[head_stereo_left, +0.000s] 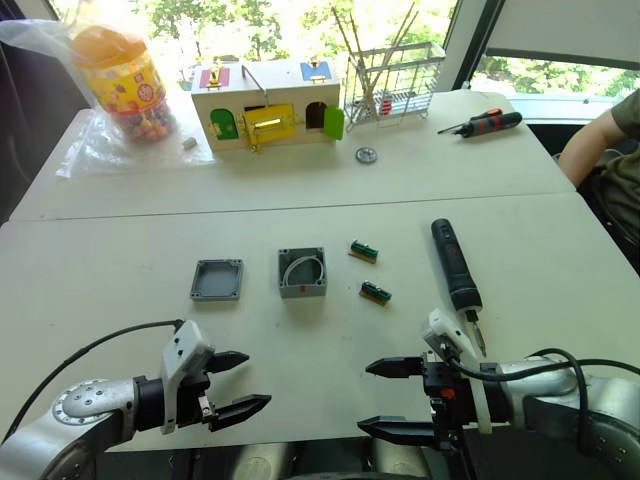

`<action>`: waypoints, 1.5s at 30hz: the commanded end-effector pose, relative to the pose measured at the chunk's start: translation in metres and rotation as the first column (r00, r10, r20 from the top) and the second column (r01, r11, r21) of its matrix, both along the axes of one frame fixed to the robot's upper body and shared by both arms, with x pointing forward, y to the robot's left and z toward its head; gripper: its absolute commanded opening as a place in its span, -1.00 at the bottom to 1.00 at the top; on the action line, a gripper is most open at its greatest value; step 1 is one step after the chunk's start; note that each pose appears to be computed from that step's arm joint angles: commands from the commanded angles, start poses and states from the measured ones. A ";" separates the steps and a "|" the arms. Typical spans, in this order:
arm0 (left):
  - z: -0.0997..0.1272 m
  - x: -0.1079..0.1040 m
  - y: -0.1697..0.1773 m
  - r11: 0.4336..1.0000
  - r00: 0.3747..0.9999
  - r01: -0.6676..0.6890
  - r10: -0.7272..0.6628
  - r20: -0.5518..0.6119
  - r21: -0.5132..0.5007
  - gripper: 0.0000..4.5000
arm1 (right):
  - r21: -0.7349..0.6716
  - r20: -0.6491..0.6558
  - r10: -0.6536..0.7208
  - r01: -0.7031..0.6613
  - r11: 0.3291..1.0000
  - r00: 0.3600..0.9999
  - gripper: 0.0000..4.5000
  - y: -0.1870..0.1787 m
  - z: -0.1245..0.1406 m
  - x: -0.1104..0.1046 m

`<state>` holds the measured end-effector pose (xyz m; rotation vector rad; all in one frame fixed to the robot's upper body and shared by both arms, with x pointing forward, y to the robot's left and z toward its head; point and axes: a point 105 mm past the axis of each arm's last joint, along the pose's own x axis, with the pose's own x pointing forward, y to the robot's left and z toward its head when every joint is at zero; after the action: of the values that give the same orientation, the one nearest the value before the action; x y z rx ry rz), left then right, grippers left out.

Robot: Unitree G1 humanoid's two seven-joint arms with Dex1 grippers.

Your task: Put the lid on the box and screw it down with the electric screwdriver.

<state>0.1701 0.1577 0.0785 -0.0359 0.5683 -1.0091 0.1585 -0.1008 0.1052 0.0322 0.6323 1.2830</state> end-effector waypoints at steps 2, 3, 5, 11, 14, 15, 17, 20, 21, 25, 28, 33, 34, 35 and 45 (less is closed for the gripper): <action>0.005 0.002 -0.003 1.000 1.000 0.015 -0.015 0.026 -0.015 0.97 | -0.025 0.064 0.013 -0.012 1.000 0.998 1.00 0.003 0.001 0.001; 0.004 0.002 -0.003 1.000 1.000 0.011 -0.011 0.024 -0.011 0.97 | -0.038 0.070 0.012 -0.009 0.999 0.998 1.00 0.003 0.000 0.002; 0.004 0.003 -0.003 1.000 1.000 0.007 -0.007 0.018 -0.017 0.97 | -0.054 0.076 0.011 -0.006 0.999 0.997 1.00 0.002 -0.003 0.003; 0.000 0.003 -0.001 1.000 1.000 -0.005 0.005 -0.001 0.005 0.97 | 0.057 0.051 -0.001 -0.002 0.998 0.999 1.00 0.006 0.010 0.006; 0.005 0.001 -0.003 0.999 1.000 0.005 -0.006 -0.017 -0.043 0.97 | 0.085 0.066 -0.008 0.002 0.996 0.998 1.00 0.007 0.015 0.009; 0.006 0.001 -0.003 0.999 1.000 0.006 -0.007 -0.018 -0.045 0.97 | 0.088 0.073 -0.010 0.003 0.996 0.997 1.00 0.007 0.016 0.010; 0.006 0.002 -0.003 1.000 1.000 0.009 -0.009 -0.015 -0.026 0.97 | 0.078 0.084 -0.015 0.008 0.997 0.996 1.00 0.006 0.015 0.012; 0.008 -0.001 -0.004 1.000 0.999 0.006 -0.005 -0.043 0.015 0.97 | 0.035 0.078 -0.024 0.021 0.999 0.997 1.00 0.005 0.010 0.014; 0.015 0.001 -0.002 1.000 1.000 -0.011 0.011 -0.024 0.002 0.97 | 0.072 0.038 -0.016 0.013 0.997 0.999 1.00 0.006 0.015 0.012; 0.023 0.014 0.017 0.996 0.997 -0.071 0.069 0.045 0.057 0.97 | 0.137 -0.069 0.011 -0.002 0.991 0.998 1.00 0.004 0.025 0.008; 0.029 0.029 0.035 0.988 0.997 -0.044 0.035 0.065 0.146 0.97 | 0.172 -0.073 0.015 -0.003 0.985 0.997 1.00 0.007 0.037 0.011; 0.070 0.071 0.041 0.963 0.975 0.107 -0.151 0.166 0.247 0.97 | 0.168 0.097 -0.039 0.022 0.986 0.995 1.00 0.010 0.065 0.037; 0.082 0.081 0.034 0.952 0.957 0.148 -0.206 0.204 0.268 0.97 | 0.145 0.143 -0.059 0.038 0.989 0.988 1.00 0.009 0.068 0.045; 0.092 0.090 0.026 0.933 0.931 0.194 -0.273 0.243 0.302 0.97 | 0.118 0.189 -0.085 0.063 0.991 0.978 1.00 0.008 0.070 0.054; 0.086 0.133 -0.037 0.702 0.751 0.452 -0.633 0.190 0.551 0.97 | 0.031 0.328 -0.175 0.175 0.984 0.928 1.00 0.027 0.055 0.076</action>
<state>0.2986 0.1207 0.1626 0.7428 0.4709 -1.4058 0.2385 -0.0786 0.1559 -0.0962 0.3694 1.0803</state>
